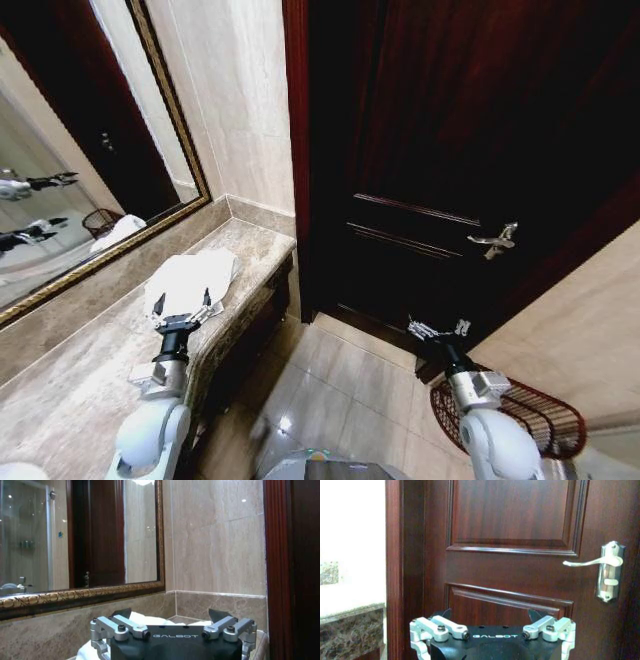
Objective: Discard the used towel into the hamper.
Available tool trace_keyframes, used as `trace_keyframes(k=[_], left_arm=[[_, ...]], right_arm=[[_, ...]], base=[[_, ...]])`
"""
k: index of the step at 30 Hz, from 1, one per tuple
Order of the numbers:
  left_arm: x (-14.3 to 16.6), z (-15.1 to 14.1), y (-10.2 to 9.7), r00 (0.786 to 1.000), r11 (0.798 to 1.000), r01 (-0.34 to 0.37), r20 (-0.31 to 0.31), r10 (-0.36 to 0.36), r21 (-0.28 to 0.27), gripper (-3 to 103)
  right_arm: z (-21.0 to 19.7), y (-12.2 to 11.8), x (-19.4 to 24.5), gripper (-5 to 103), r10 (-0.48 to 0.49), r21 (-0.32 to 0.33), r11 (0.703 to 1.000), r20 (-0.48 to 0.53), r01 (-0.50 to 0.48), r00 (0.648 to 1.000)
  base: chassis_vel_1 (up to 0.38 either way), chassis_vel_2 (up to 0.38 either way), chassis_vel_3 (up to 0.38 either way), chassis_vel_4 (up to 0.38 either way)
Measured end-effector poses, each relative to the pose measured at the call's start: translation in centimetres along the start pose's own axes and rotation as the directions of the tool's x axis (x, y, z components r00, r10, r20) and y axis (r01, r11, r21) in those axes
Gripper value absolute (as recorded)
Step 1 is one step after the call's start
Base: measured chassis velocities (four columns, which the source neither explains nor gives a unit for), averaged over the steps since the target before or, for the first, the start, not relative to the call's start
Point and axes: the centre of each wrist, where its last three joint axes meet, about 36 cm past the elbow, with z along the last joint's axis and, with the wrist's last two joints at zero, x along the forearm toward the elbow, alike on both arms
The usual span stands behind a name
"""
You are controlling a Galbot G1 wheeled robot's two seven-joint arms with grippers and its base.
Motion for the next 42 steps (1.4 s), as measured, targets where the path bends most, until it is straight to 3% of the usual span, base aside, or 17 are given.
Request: trace_keyframes(k=[7, 11, 14, 20, 23, 27, 30, 42], left_arm=[[0.0, -0.2, 0.0, 1.000, 1.000, 0.001, -0.013, -0.001, 0.001, 100], [-0.3, -0.5, -0.1, 0.999, 1.000, 0.019, -0.050, -0.019, 0.011, 100], [-1.4, -1.0, -0.2, 0.995, 0.999, 0.044, -0.085, -0.043, 0.013, 100], [-4.8, -2.8, 0.0, 0.986, 0.997, 0.037, -0.162, -0.025, 0.074, 100], [-6.3, -3.3, 0.1, 0.982, 0.996, 0.054, -0.182, -0.041, 0.069, 100], [-8.9, -4.7, 0.2, 0.953, 0.994, 0.095, -0.294, -0.072, 0.063, 100], [-9.9, -4.8, 0.4, 0.937, 0.992, 0.102, -0.344, -0.069, 0.080, 100], [-13.7, -3.2, 1.2, 0.919, 0.989, 0.128, -0.382, -0.093, 0.068, 100]], right_arm=[[-0.1, 0.0, 0.0, 100, 0.000, 0.000, 1.000, 0.002, 0.000, 1.000], [-0.1, 0.0, 0.0, 100, 0.001, 0.000, 1.000, 0.002, -0.001, 1.000], [0.0, 0.0, -0.1, 100, 0.002, -0.002, 1.000, 0.002, -0.002, 1.000], [0.1, 0.1, -0.1, 100, 0.001, -0.005, 1.000, 0.000, -0.001, 1.000], [0.1, 0.0, -0.1, 100, 0.002, -0.003, 1.000, -0.002, -0.002, 1.000], [0.3, -0.4, -0.3, 100, 0.008, 0.004, 1.000, -0.006, -0.008, 1.000], [0.4, -0.3, -0.6, 100, 0.004, 0.000, 1.000, -0.007, -0.004, 1.000], [0.1, -0.3, -1.2, 100, 0.001, 0.001, 1.000, -0.015, -0.001, 1.000]], base=[[0.000, 0.000, 0.000, 0.000], [0.000, 0.000, 0.000, 0.000], [0.000, 0.000, 0.000, 0.000], [0.000, 0.000, 0.000, 0.000], [0.000, 0.000, 0.000, 0.000], [0.000, 0.000, 0.000, 0.000], [0.000, 0.000, 0.000, 0.000], [0.000, 0.000, 0.000, 0.000]])
